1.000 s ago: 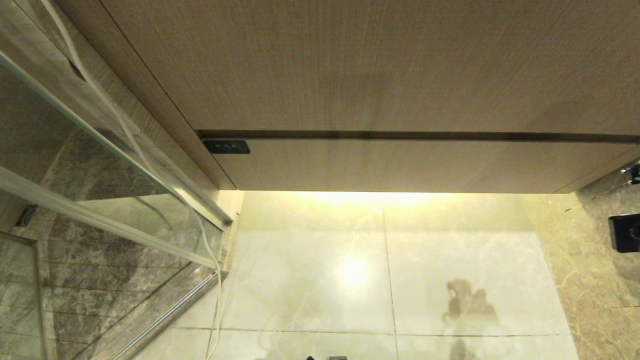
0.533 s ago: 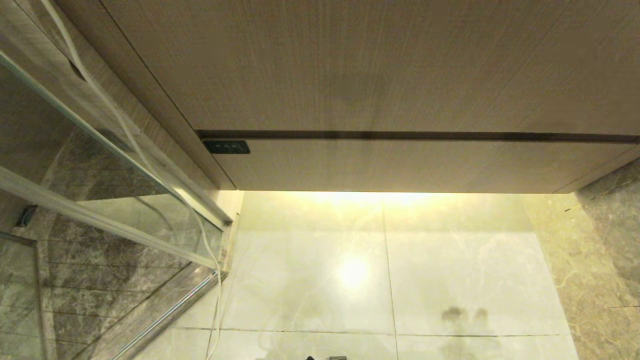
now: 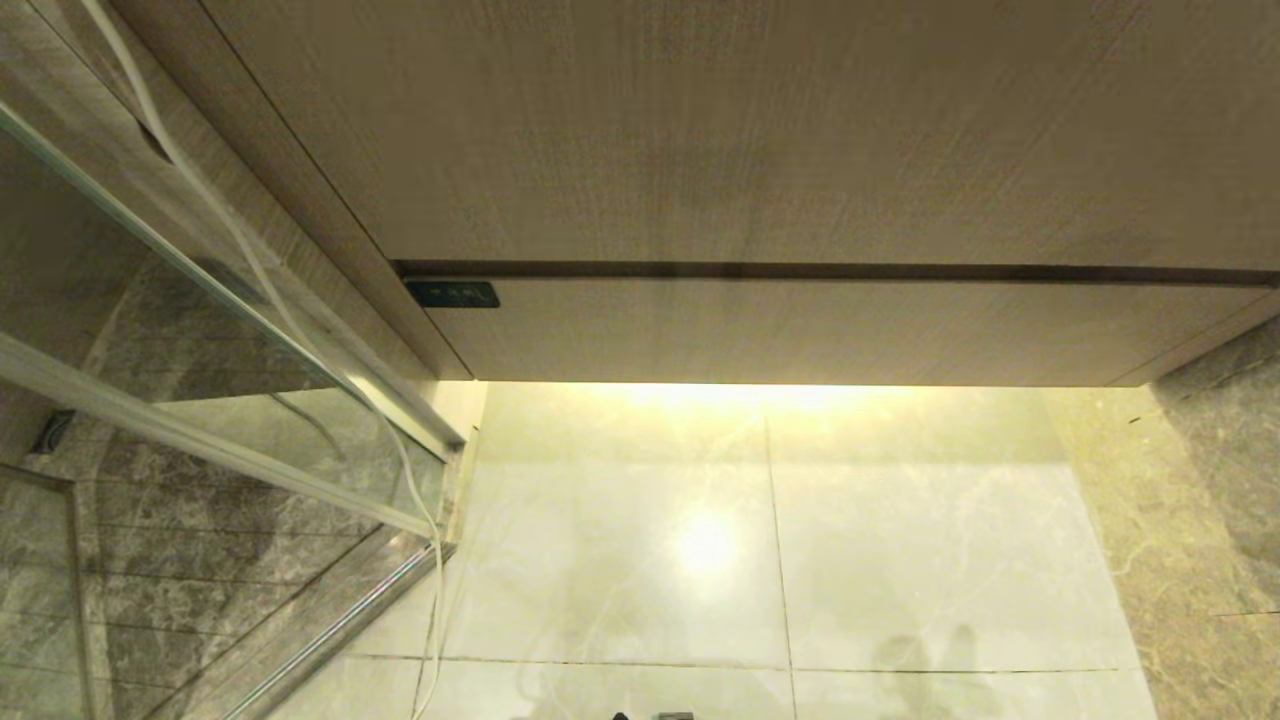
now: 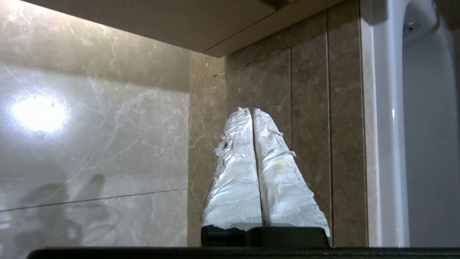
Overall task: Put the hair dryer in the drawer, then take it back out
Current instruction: Pull open the drawer
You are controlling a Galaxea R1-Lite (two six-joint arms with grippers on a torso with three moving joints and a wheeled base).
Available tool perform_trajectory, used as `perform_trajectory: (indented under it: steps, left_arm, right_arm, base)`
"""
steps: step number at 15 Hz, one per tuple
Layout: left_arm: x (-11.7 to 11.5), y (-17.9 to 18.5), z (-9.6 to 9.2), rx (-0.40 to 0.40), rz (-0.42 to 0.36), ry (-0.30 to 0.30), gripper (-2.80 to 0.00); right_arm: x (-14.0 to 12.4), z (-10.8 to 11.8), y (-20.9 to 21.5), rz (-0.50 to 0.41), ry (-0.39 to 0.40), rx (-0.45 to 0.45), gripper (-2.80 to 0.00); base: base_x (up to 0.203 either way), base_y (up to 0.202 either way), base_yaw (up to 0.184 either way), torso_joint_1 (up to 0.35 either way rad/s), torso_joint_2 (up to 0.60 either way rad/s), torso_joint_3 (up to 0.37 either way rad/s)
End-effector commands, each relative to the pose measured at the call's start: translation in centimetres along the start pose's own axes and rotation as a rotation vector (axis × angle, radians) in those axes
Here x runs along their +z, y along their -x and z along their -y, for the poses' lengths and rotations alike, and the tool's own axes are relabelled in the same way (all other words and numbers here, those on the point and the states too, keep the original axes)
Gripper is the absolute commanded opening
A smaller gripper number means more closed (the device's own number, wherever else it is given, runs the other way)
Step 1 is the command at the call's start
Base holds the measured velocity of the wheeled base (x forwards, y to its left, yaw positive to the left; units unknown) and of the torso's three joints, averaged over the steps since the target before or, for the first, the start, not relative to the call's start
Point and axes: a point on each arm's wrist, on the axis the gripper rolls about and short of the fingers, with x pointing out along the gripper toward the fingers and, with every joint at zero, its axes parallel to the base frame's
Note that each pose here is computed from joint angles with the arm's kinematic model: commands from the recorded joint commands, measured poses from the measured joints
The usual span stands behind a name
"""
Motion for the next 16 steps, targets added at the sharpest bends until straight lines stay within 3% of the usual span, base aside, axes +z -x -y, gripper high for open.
perform_trajectory:
  steps: [1,4,7,9,11,13,16]
  left_arm:
    - [0.0,0.0,0.0,0.000,0.000,0.000,-2.80]
    - [0.0,0.0,0.0,0.000,0.000,0.000,-2.80]
    - [0.0,0.0,0.0,0.000,0.000,0.000,-2.80]
    - [0.0,0.0,0.0,0.000,0.000,0.000,-2.80]
    - [0.0,0.0,0.0,0.000,0.000,0.000,-2.80]
    - [0.0,0.0,0.0,0.000,0.000,0.000,-2.80]
    - [0.0,0.0,0.0,0.000,0.000,0.000,-2.80]
  right_arm:
    - [0.3,0.0,-0.6,0.010,0.033,0.020,-2.80]
    - [0.2,-0.8,-1.9,0.011,0.111,0.119,-2.80]
    - [0.0,-2.8,-3.6,0.080,0.189,0.388,-2.80]
    - [-0.3,-3.8,-3.7,0.138,0.284,0.510,-2.80]
    - [0.3,-4.8,-4.1,0.221,0.318,0.649,-2.80]
    - [1.0,-5.0,-4.7,0.266,0.328,0.681,-2.80]
    - [3.3,-5.5,-7.7,0.364,0.417,0.708,-2.80]
  base:
    - [0.000,0.000,0.000,0.000,0.00,0.000]
    - [0.000,0.000,0.000,0.000,0.00,0.000]
    - [0.000,0.000,0.000,0.000,0.00,0.000]
    - [0.000,0.000,0.000,0.000,0.00,0.000]
    - [0.000,0.000,0.000,0.000,0.00,0.000]
    - [0.000,0.000,0.000,0.000,0.00,0.000]
    - [0.000,0.000,0.000,0.000,0.00,0.000]
